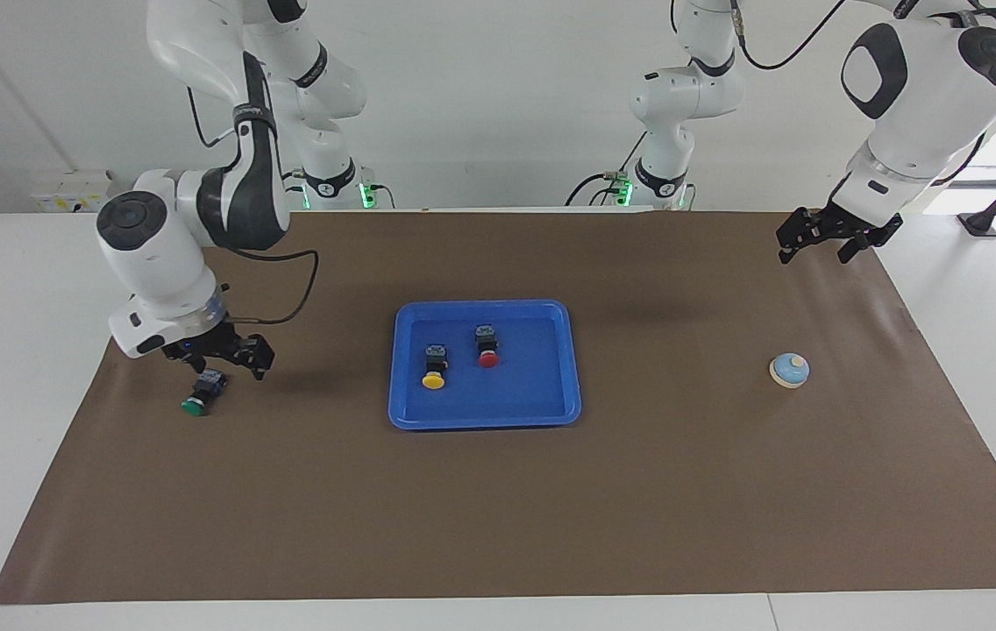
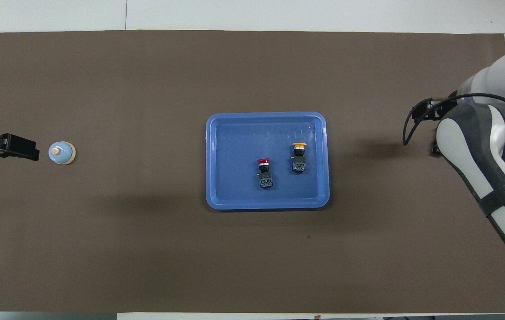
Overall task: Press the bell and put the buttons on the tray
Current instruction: 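Grasp the green-capped button with the right gripper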
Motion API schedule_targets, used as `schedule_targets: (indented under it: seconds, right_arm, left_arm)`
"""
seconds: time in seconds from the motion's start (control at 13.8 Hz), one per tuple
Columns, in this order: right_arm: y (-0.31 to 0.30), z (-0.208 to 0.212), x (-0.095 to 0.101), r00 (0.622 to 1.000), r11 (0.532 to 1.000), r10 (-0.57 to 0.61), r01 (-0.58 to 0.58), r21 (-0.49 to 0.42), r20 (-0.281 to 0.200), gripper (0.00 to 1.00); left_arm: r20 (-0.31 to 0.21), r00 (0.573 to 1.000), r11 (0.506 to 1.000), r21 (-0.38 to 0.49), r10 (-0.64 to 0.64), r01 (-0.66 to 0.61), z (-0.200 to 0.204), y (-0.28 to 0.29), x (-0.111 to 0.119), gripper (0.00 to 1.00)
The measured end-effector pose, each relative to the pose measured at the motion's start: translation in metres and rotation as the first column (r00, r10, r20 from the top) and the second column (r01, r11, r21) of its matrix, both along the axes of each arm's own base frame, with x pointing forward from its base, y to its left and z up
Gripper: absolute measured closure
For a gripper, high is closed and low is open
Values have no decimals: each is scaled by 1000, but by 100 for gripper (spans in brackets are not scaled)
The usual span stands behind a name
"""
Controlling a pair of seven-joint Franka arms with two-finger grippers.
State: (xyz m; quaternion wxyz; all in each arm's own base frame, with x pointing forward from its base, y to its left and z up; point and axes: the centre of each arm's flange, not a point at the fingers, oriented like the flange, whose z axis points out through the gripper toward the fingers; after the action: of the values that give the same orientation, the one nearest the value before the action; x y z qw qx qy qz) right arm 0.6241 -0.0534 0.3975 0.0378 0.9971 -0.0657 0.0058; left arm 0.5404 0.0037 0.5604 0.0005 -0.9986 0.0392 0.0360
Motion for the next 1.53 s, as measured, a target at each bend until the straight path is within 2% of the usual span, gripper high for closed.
schedule_targets:
  seconds: [0.22, 0.44, 0.58, 0.87, 1.02, 1.16, 1.24, 1.38, 1.53]
  right_arm:
    - [-44, -34, -16, 1000, 1000, -24, 24, 4, 17, 0]
    - [-57, -66, -28, 999, 1000, -28, 28, 8, 41, 0]
    - [-57, -83, -29, 998, 1000, -27, 27, 11, 54, 0]
    - [-73, -106, -30, 997, 998, -57, 56, 20, 51, 0]
    - [-73, -109, -31, 996, 997, -76, 75, 36, 45, 21]
    - [-72, -111, -33, 996, 996, -83, 82, 45, 28, 48]
    - [-72, -110, -33, 996, 995, -84, 83, 46, 21, 56]
    - [-67, -105, -31, 997, 996, -77, 77, 50, -1, 56]
    - [-42, -78, -17, 999, 998, -40, 42, 52, -28, 56]
  left_arm:
    - [0, 1000, 1000, 0, 0, 0, 0, 0, 0, 0]
    - [0, 1000, 1000, 0, 0, 0, 0, 0, 0, 0]
    - [0, 1000, 1000, 0, 0, 0, 0, 0, 0, 0]
    - [0, 1000, 1000, 0, 0, 0, 0, 0, 0, 0]
    - [0, 1000, 1000, 0, 0, 0, 0, 0, 0, 0]
    - [0, 1000, 1000, 0, 0, 0, 0, 0, 0, 0]
    - [0, 1000, 1000, 0, 0, 0, 0, 0, 0, 0]
    - [0, 1000, 1000, 0, 0, 0, 0, 0, 0, 0]
    - [0, 1000, 1000, 0, 0, 0, 0, 0, 0, 0]
